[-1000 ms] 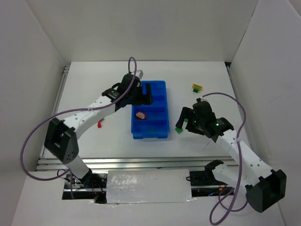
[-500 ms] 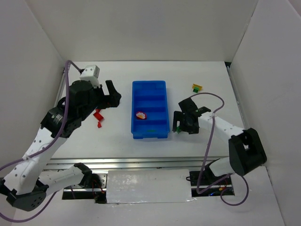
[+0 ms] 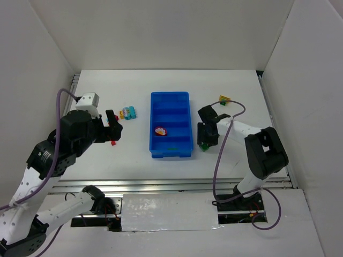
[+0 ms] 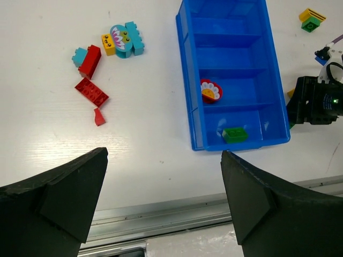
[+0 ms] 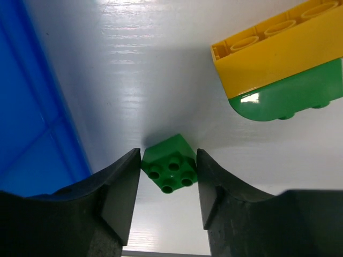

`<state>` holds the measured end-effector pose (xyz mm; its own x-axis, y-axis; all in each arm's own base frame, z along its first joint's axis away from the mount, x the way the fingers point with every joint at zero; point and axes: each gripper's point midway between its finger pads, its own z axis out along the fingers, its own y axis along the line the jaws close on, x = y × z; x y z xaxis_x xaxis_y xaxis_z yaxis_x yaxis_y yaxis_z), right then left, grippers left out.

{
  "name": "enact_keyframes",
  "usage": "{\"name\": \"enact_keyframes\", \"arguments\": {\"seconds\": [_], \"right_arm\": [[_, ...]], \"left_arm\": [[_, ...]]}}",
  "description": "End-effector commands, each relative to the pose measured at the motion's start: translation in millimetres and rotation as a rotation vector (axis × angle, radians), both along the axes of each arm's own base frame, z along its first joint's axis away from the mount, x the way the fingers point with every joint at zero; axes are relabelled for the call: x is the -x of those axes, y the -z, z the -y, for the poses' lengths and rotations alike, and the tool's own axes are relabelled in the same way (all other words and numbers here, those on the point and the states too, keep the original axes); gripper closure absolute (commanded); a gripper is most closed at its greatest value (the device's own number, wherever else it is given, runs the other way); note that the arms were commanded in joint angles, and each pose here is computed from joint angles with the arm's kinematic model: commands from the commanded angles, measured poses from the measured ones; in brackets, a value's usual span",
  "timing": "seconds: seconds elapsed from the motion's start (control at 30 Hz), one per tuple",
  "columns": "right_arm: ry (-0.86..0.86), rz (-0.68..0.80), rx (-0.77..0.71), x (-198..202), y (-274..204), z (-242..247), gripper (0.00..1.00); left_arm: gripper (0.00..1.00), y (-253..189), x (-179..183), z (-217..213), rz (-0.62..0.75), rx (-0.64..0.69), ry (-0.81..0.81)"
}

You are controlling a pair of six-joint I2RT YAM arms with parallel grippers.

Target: Sort the legos into containers by color

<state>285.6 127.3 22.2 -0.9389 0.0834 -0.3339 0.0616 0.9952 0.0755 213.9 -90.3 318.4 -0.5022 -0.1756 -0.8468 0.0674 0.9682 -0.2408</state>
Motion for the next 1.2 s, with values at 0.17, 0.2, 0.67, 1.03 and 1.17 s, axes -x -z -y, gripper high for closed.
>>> {"name": "enact_keyframes", "arguments": {"seconds": [0.17,0.2,0.67,1.03,1.17], "right_arm": [[-0.003,-0.047,0.007,2.5,5.5,0.9,0.49],[-0.003,-0.055,0.011,5.1,6.5,2.6,0.49],[0.106,0.166,-0.092,1.3,-83.5,4.2,1.00],[0.050,0.258,-0.486,2.2,-162.7,-86.6,1.00],[0.014,0.268,-0.505,1.7,-171.4,-126.6,0.98]], "left_arm": [[0.01,-15.8,14.7,-21.4,0.039,-0.017,-0.046],[0.01,-15.7,15.6,-22.1,0.038,-0.019,-0.045],[0.00,-16.0,13.9,-22.0,0.051,-0.015,-0.049],[0.01,-21.3,9.3,-13.8,0.062,0.023,-0.037],[0.00,-25.3,11.2,-14.3,0.069,0.029,-0.034]]}}
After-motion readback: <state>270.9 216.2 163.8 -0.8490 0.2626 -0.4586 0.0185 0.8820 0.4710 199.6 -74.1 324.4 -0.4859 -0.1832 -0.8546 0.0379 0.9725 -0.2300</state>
